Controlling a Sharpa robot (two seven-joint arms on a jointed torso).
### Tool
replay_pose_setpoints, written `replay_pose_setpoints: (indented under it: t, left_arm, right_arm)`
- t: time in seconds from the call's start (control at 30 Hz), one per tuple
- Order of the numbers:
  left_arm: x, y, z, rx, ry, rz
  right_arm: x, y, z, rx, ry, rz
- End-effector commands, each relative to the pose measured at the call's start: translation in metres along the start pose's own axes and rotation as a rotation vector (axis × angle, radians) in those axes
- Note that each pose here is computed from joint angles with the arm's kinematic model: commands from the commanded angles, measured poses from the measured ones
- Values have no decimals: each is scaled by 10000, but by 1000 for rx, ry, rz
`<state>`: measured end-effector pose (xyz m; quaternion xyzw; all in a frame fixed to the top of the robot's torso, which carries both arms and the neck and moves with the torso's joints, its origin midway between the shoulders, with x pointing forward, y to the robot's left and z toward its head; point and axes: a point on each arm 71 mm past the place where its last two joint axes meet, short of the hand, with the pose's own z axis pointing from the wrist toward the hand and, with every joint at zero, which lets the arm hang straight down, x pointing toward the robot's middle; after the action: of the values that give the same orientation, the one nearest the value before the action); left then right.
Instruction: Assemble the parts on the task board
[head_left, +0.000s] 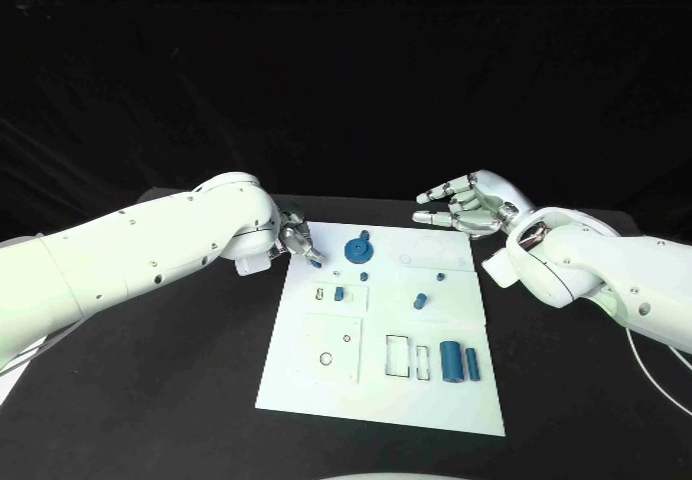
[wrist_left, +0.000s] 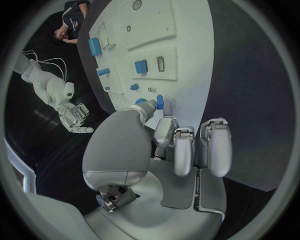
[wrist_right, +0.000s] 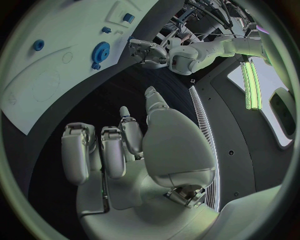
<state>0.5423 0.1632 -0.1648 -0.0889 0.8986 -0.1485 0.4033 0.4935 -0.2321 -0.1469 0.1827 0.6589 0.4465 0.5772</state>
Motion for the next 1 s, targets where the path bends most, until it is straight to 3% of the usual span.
replay_pose_setpoints:
  t: [0.03, 0.47, 1.0]
  left_arm:
    - [82, -6, -44, 25, -35, -50]
    - [459, 63, -167, 53, -67, -9]
    - [549, 87, -171, 29, -58, 34]
  right_arm:
    - [14, 0, -5, -3, 16, -6]
    - [15, -12, -12, 0, 18, -6]
    - [26, -24, -18, 2, 20, -5]
